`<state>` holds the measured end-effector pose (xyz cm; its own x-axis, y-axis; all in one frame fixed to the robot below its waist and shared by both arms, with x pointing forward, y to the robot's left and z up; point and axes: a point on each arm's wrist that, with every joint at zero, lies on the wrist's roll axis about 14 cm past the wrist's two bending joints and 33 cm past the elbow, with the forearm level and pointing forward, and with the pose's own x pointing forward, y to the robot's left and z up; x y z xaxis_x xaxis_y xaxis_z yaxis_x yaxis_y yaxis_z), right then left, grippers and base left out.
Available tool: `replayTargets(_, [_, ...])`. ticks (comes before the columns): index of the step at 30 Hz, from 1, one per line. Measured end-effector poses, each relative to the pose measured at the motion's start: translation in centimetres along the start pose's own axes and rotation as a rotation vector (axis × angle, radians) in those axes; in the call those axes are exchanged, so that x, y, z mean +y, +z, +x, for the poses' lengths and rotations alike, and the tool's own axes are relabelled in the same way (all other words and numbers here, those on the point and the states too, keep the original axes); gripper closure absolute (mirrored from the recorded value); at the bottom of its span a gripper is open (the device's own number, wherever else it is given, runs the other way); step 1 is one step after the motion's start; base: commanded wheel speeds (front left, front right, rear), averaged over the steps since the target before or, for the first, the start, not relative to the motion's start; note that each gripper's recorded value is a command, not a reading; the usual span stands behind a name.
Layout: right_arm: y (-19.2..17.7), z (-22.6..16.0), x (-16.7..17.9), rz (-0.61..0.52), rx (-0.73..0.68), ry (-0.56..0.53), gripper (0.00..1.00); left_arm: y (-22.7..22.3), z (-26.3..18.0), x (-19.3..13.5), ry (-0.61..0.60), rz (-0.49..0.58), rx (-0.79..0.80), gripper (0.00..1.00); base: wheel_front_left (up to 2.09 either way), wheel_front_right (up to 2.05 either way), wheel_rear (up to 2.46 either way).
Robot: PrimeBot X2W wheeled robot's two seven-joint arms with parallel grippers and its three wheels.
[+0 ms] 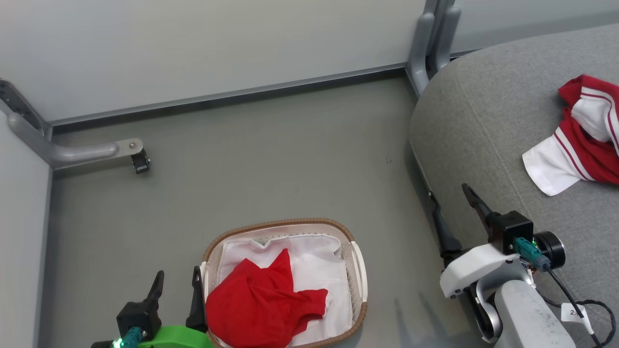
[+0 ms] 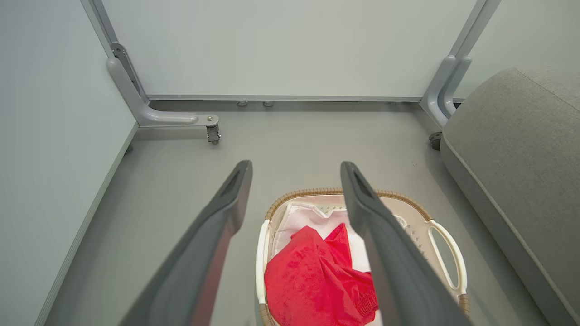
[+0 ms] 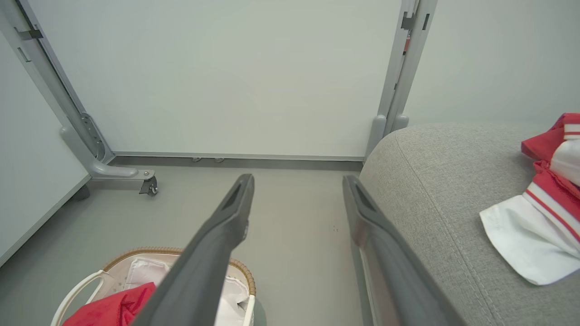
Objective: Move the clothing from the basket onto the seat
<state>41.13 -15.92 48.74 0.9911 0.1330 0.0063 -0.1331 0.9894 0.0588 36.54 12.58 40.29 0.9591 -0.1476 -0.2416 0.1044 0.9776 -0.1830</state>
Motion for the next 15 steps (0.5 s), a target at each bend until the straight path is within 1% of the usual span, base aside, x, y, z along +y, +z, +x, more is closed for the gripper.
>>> replayTargets(10, [-1.4, 1.2, -0.4, -0.001, 0.033, -0.003, 0.0, -3.2, 2.0, -2.1, -0.076, 0.001, 0.109, 0.0, 0.0, 0.0, 0.0])
replayTargets(15, [-1.6, 2.5, -0.4, 0.0, 0.031, 0.004, 0.0, -4.4, 3.4, -2.8, -0.105, -0.002, 0.149, 0.0, 0.0, 0.0, 0.0])
